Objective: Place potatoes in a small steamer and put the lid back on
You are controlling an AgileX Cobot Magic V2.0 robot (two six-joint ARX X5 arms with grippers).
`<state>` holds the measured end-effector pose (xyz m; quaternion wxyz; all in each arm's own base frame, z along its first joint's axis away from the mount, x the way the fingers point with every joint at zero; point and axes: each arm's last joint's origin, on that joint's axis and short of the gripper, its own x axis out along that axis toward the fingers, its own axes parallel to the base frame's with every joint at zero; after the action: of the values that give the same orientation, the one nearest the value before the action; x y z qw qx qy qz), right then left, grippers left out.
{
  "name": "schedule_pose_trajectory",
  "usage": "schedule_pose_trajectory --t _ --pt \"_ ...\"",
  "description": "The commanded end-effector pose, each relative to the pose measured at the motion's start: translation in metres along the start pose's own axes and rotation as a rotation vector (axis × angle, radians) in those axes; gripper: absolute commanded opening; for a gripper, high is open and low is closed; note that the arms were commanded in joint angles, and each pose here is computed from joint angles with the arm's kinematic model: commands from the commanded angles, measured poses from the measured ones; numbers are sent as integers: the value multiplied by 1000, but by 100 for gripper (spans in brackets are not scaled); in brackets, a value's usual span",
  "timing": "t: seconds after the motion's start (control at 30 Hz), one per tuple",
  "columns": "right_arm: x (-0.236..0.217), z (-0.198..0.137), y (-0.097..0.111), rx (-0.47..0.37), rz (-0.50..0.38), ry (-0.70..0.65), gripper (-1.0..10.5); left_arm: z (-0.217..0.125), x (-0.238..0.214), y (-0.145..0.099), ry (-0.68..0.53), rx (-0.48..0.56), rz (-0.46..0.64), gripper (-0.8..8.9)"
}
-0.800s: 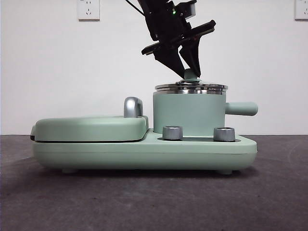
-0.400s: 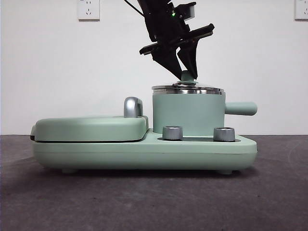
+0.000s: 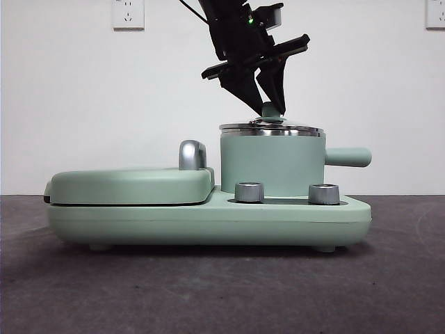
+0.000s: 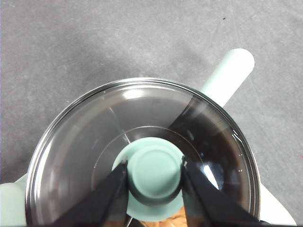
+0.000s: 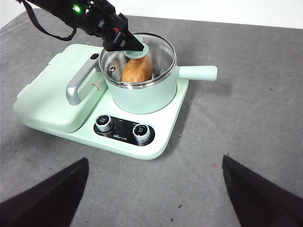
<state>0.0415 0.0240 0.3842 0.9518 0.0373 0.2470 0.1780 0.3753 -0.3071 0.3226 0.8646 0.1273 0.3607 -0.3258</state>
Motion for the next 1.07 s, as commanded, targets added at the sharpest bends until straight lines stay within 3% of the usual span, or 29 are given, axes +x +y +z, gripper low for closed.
schedule_pose_trajectory --t 0.03,1.07 --pt "-1 3 1 9 11 -11 450 3 6 -4 -19 10 -10 14" --pt "-1 6 2 24 21 -42 450 5 -1 12 -22 17 -50 14"
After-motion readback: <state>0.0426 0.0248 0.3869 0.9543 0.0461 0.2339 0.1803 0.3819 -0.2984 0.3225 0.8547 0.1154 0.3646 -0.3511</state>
